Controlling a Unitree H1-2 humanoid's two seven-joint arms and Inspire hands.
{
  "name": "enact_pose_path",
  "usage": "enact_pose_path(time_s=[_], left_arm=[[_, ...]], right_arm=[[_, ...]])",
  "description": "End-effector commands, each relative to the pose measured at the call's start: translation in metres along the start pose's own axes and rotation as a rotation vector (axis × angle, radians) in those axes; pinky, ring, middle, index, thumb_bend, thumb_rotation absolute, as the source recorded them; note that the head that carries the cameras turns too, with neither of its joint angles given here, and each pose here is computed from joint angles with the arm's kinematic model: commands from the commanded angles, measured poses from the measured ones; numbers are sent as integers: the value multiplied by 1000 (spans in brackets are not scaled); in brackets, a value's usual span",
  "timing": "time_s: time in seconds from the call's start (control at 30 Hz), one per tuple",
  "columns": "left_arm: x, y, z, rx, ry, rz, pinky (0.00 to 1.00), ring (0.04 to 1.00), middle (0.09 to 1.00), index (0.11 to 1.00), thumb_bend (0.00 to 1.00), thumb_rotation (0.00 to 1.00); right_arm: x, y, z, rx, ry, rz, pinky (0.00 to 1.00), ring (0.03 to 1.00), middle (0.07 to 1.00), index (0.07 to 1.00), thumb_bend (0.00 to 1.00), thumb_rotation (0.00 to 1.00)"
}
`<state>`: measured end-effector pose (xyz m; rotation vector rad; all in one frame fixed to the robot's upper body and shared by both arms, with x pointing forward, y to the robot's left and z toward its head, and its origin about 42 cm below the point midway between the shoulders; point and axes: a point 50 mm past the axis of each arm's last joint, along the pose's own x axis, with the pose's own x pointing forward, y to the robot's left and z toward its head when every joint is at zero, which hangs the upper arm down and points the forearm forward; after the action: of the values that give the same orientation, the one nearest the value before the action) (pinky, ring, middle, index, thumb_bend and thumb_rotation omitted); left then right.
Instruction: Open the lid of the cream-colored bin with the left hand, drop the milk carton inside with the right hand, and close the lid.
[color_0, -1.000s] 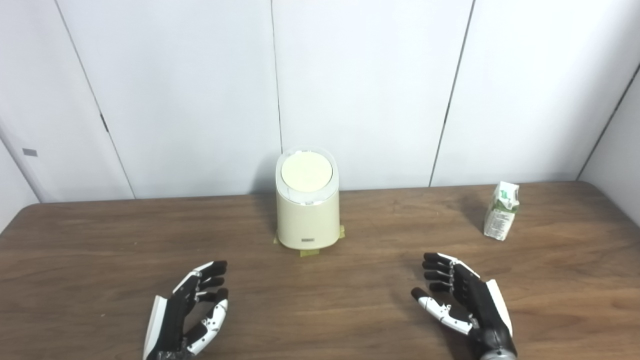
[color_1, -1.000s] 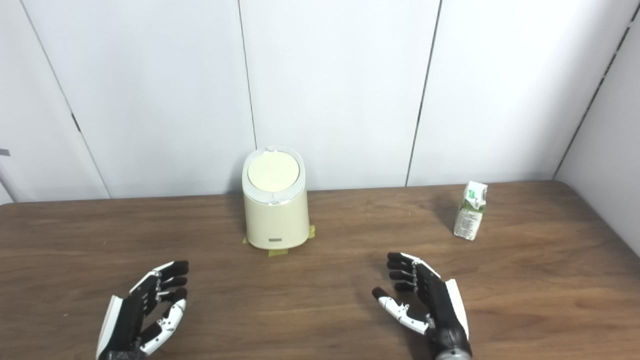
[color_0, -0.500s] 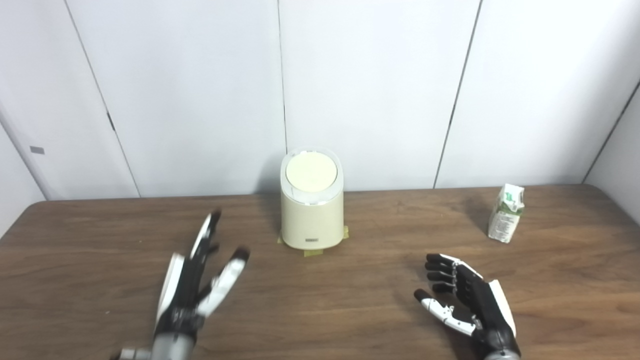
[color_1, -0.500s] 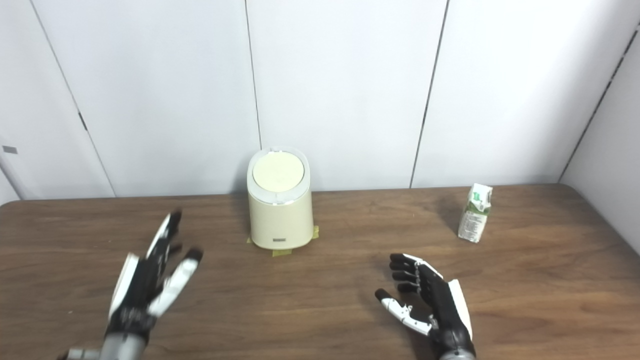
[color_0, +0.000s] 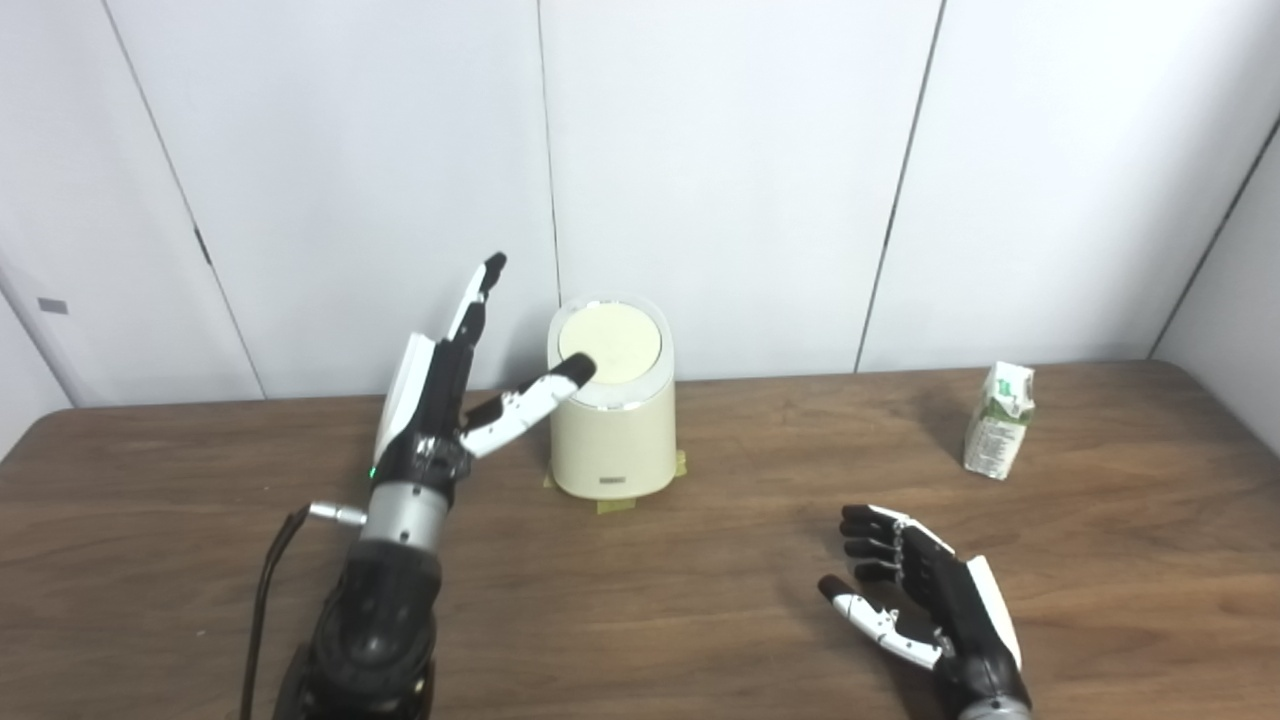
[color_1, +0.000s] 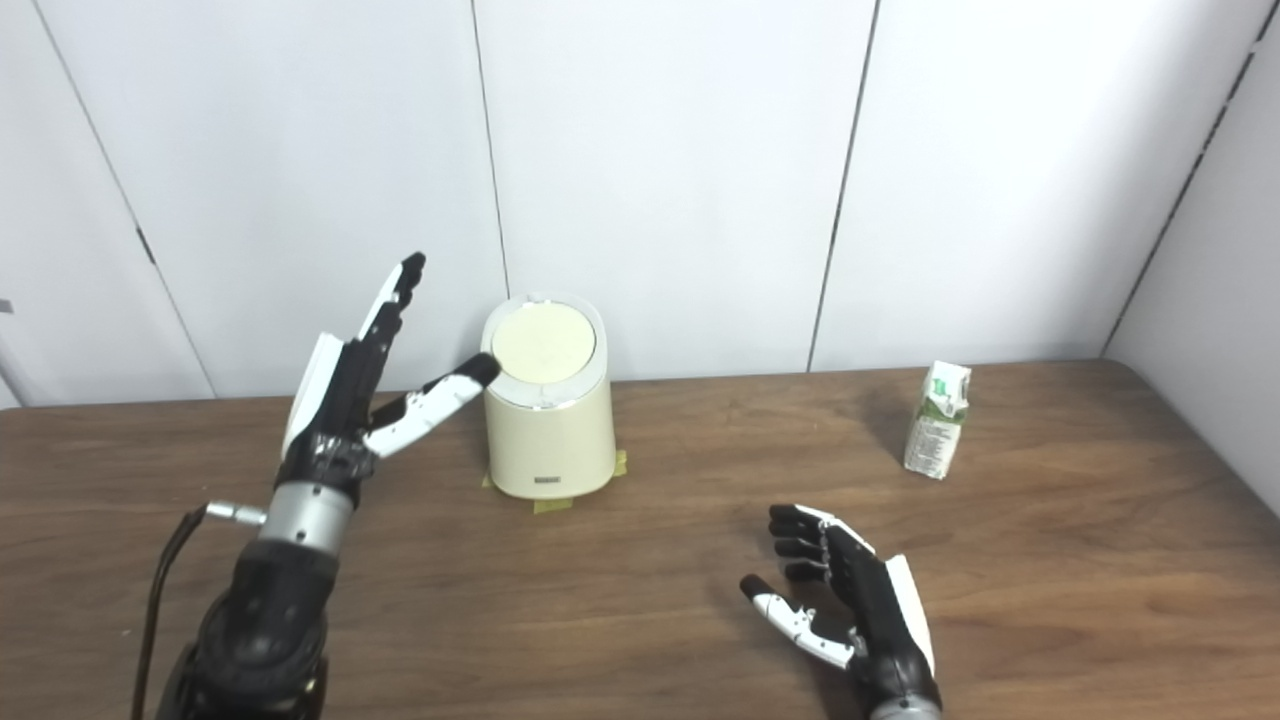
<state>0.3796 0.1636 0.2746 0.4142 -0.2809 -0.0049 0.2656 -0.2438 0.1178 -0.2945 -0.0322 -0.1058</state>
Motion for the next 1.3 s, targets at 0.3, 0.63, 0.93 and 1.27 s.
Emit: enact_pose_path(time_s=[0.3,0.63,0.93,1.27], left_arm=[[67,-23,29,9,104,82,1000,1000,1000,1000,895,349],[90,-36,24,61,145,63,1000,1000,1000,1000,883,313],[93,-46,30,109,122,89,1000,1000,1000,1000,944,183],[96,-52,22,295,103,106,1000,1000,1000,1000,962,119]], right_arm=[[6,6,-4,15,6,21,658,731,743,721,284,96],[8,9,-6,4,21,19,669,740,756,734,284,106],[7,10,-5,17,25,15,665,737,756,734,286,99],[6,9,-3,9,7,16,646,728,747,719,293,70]])
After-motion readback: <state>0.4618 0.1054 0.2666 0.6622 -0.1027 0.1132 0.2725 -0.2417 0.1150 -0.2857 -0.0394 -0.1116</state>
